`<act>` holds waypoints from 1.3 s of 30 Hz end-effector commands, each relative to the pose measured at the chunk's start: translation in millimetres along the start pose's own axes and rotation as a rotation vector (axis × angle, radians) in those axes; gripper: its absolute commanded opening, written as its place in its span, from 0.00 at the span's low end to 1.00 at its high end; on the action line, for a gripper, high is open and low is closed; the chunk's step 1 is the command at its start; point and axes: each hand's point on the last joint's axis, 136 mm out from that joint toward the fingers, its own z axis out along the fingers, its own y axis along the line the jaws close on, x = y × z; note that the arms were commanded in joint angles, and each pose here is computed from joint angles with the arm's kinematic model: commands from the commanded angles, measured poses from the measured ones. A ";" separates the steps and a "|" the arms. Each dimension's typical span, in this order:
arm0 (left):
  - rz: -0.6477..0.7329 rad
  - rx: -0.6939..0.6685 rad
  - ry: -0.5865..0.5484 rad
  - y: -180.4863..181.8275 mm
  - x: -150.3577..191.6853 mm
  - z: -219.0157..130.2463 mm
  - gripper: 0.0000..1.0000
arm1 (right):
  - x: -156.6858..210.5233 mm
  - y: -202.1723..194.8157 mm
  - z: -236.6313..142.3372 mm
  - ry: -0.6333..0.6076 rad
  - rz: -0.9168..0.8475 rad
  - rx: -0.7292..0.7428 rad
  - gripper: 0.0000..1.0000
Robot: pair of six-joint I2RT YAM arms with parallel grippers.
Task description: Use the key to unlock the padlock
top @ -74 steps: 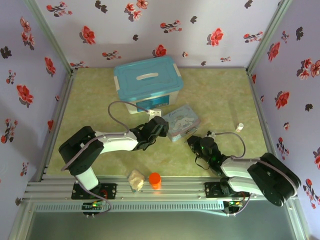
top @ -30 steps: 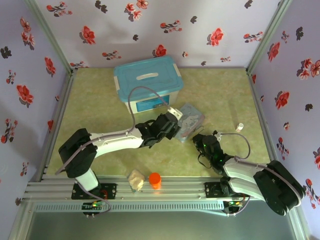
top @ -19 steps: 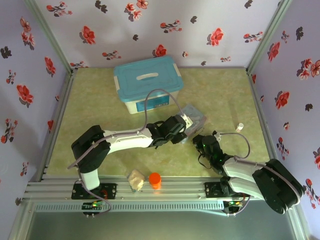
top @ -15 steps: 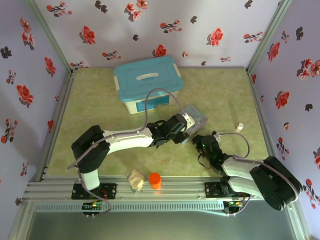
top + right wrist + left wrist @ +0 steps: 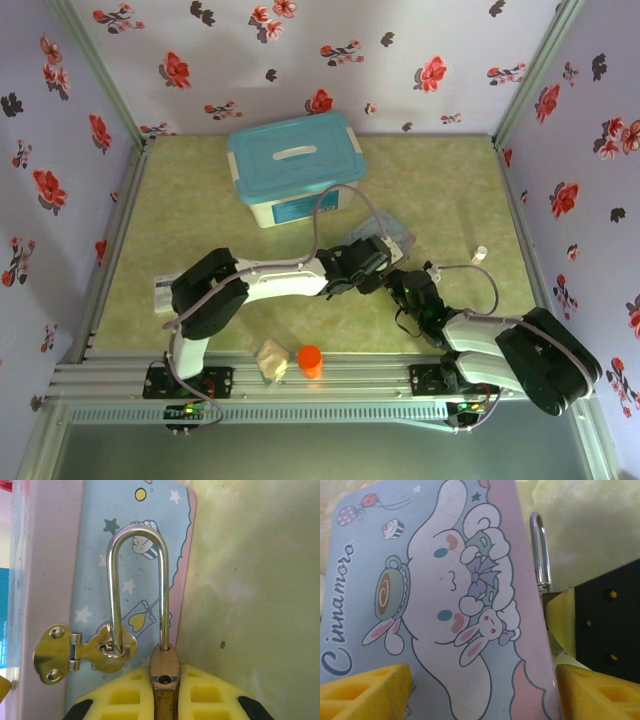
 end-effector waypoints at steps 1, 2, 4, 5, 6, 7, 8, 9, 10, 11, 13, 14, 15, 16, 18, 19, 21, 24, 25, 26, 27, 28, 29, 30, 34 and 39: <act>0.082 -0.010 0.132 -11.8 37.5 13.8 0.71 | 0.7 -17.1 0.2 -0.008 -0.016 0.055 0.00; 0.084 -0.010 0.143 -12.7 41.7 14.8 0.70 | 0.7 -16.4 0.3 -0.008 -0.014 0.052 0.00; 0.088 -0.016 0.161 -12.4 51.3 15.6 0.66 | -1.2 -14.7 -0.1 -0.018 -0.008 0.040 0.00; 0.091 -0.017 0.170 -12.6 55.5 16.0 0.65 | -2.8 -13.3 -0.5 -0.024 0.000 0.032 0.00; 0.093 -0.017 0.180 -12.6 60.8 16.7 0.63 | -6.1 -9.8 -1.0 -0.037 0.011 0.011 0.00; 0.098 -0.016 0.193 -13.2 67.2 17.2 0.62 | -10.4 -7.5 -2.4 -0.056 0.028 -0.013 0.00; 0.101 -0.016 0.202 -14.0 71.6 17.8 0.60 | -14.9 -3.8 -3.5 -0.077 0.043 -0.039 0.00; 0.099 -0.014 0.215 -14.5 77.9 18.3 0.60 | -20.7 1.4 -4.4 -0.100 0.070 -0.068 0.00; 0.098 -0.013 0.225 -15.2 83.8 18.3 0.59 | -26.4 6.6 -6.1 -0.130 0.086 -0.103 0.00; 0.093 -0.006 0.226 -16.5 87.4 18.6 0.59 | -32.0 12.4 -7.5 -0.158 0.091 -0.132 0.00; 0.084 0.008 0.230 -19.4 96.2 17.9 0.58 | -44.3 21.9 -8.9 -0.204 0.108 -0.176 0.00; 0.082 0.013 0.233 -20.3 99.6 17.6 0.58 | -48.1 26.2 -8.4 -0.213 0.113 -0.191 0.00; 0.081 0.015 0.238 -20.7 104.0 17.1 0.58 | -50.7 33.3 -6.7 -0.212 0.112 -0.210 0.00; 0.082 0.015 0.243 -20.5 107.3 16.4 0.57 | -51.9 39.9 -5.7 -0.210 0.112 -0.230 0.00; 0.082 0.013 0.253 -19.5 111.8 15.3 0.57 | -53.0 48.2 -3.6 -0.204 0.116 -0.253 0.00; 0.077 0.005 0.258 -16.9 113.7 15.5 0.57 | -51.6 50.3 -2.2 -0.193 0.112 -0.257 0.00; 0.055 -0.024 0.272 -7.9 116.0 15.7 0.57 | -44.3 46.1 3.2 -0.152 0.099 -0.221 0.00; -0.022 -0.104 0.295 17.1 117.7 15.0 0.58 | -26.9 28.0 9.3 -0.060 0.046 -0.117 0.00; -0.051 -0.124 0.300 25.5 117.4 14.0 0.57 | -20.7 19.6 9.2 -0.026 0.028 -0.076 0.00; -0.071 -0.141 0.294 32.3 115.1 13.2 0.58 | -16.6 13.1 7.9 -0.002 0.008 -0.043 0.00; -0.081 -0.159 0.287 38.6 112.4 11.9 0.58 | -10.6 6.5 6.9 0.038 -0.021 -0.003 0.00; -0.083 -0.179 0.281 43.9 109.6 10.8 0.59 | -5.6 -0.3 5.5 0.077 -0.040 0.035 0.00; -0.079 -0.194 0.280 48.1 107.7 9.8 0.60 | -1.2 -3.2 4.0 0.107 -0.057 0.043 0.00; -0.073 -0.208 0.280 52.5 105.3 9.9 0.59 | 4.0 -7.1 3.0 0.148 -0.056 0.047 0.00; -0.062 -0.233 0.280 64.0 100.7 10.8 0.60 | 27.3 -23.9 2.3 0.320 -0.033 0.064 0.00; -0.073 -0.243 0.260 72.4 96.5 5.2 0.61 | 38.5 -32.4 -0.6 0.414 -0.080 0.114 0.00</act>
